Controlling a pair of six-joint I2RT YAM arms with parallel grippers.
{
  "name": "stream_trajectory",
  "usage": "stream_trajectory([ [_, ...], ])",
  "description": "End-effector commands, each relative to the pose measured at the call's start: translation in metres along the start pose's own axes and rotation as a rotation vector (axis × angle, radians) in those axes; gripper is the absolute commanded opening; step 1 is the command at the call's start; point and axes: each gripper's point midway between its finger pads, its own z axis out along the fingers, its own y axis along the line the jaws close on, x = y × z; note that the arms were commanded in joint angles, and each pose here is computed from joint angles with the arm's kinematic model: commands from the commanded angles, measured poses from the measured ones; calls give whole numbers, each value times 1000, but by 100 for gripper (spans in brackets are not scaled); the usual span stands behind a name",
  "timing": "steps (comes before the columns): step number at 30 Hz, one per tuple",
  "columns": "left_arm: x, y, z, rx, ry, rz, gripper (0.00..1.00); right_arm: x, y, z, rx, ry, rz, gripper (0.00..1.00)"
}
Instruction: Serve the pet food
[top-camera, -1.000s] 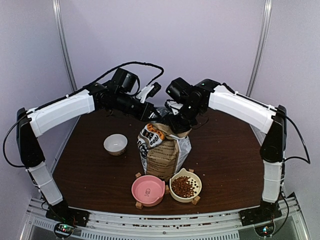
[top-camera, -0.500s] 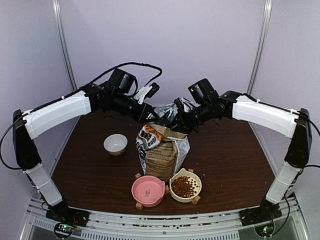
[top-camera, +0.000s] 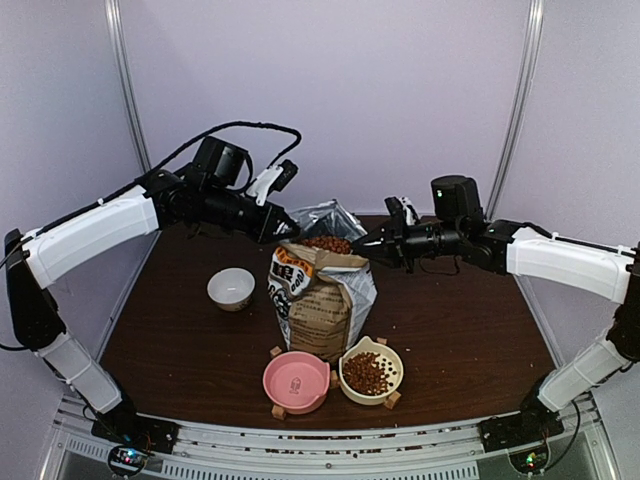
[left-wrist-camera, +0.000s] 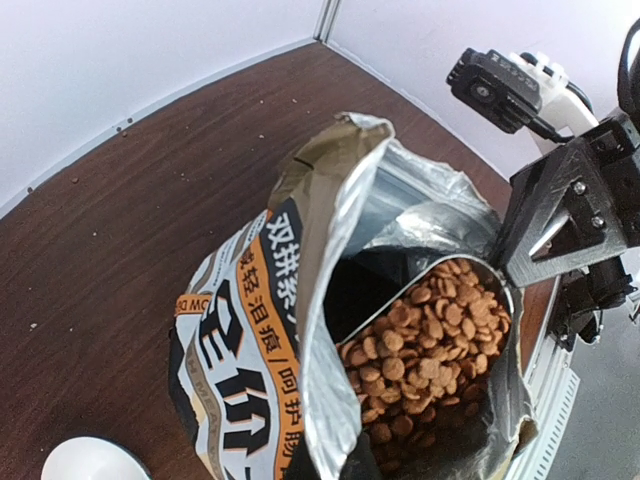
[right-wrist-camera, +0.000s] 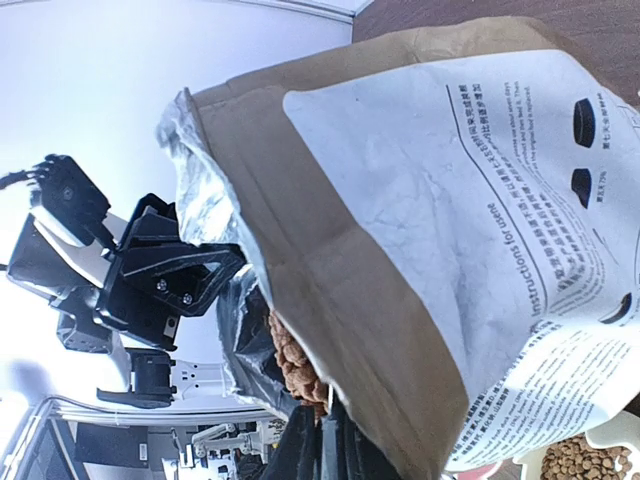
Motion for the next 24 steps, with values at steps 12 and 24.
stream_trajectory([
  [12,-45,-11,-34,53,-175,50,0,-6,27,-24,-83,-59,19,0],
  [24,-46,-26,-34,110,-175,86,27,-14,46,-15,-104,-75,20,0],
])
